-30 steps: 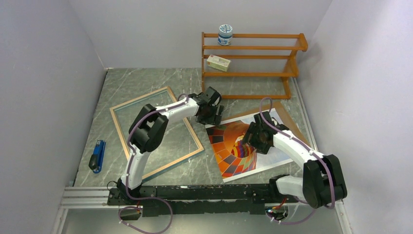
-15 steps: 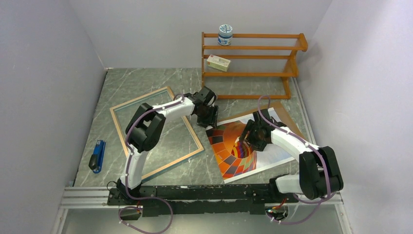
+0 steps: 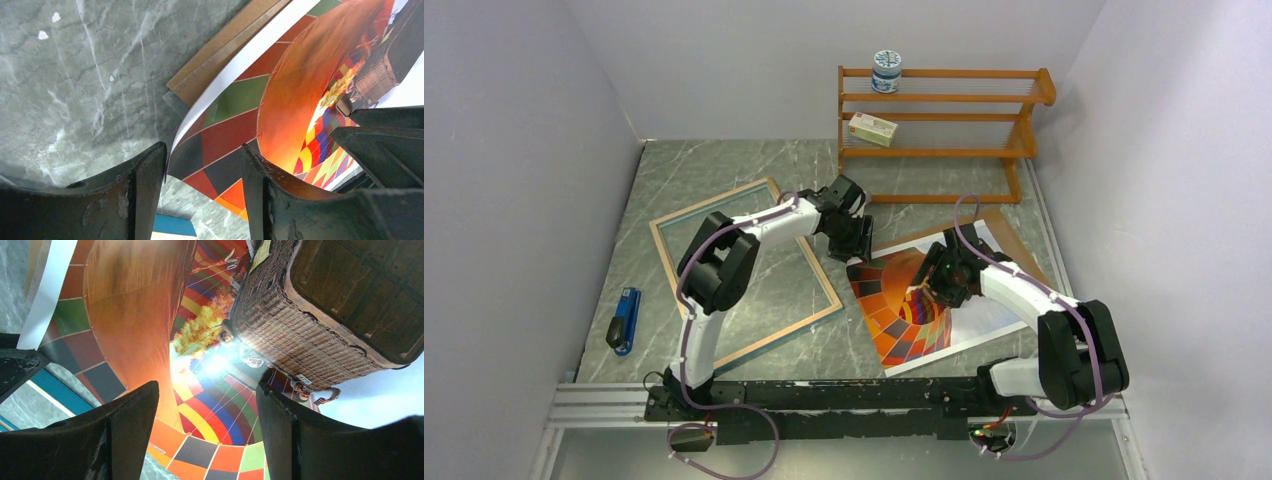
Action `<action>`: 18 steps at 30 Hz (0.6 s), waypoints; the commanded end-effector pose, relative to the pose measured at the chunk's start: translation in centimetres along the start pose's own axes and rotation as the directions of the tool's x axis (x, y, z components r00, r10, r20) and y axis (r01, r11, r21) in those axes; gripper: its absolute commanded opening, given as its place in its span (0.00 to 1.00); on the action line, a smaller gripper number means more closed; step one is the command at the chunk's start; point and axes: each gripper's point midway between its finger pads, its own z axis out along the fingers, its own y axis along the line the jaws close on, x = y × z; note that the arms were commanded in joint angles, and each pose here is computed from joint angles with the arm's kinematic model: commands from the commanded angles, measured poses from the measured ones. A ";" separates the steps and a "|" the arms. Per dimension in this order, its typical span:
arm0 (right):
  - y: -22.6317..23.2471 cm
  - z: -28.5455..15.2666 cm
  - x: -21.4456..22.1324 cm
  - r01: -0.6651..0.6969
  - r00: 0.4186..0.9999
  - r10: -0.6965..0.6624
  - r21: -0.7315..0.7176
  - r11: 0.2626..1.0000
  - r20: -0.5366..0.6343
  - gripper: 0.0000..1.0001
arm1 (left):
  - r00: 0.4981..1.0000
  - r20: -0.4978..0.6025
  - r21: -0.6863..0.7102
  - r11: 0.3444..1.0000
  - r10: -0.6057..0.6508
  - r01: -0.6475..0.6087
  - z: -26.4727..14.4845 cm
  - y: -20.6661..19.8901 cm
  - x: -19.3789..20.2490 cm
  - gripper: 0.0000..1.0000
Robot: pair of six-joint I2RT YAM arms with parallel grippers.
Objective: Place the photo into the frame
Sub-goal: Move the photo to the center of the board.
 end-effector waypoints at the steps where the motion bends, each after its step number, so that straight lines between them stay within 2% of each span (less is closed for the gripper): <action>1: -3.1 1.5 3.2 -0.018 0.995 0.027 0.091 0.996 -0.098 0.75 | 1.000 -0.007 0.055 0.998 -0.003 0.004 -1.5 -1.3 0.4 0.59; 14: -2.7 1.7 2.9 -0.013 0.996 0.019 0.064 0.998 -0.089 0.75 | 0.999 0.037 0.061 0.998 0.008 -0.010 -4.4 -1.4 0.0 0.50; 18: -2.6 1.8 2.8 -0.009 0.996 0.014 0.062 0.998 -0.085 0.75 | 0.999 0.047 0.093 0.996 -0.002 -0.002 -4.9 -1.3 -0.3 0.42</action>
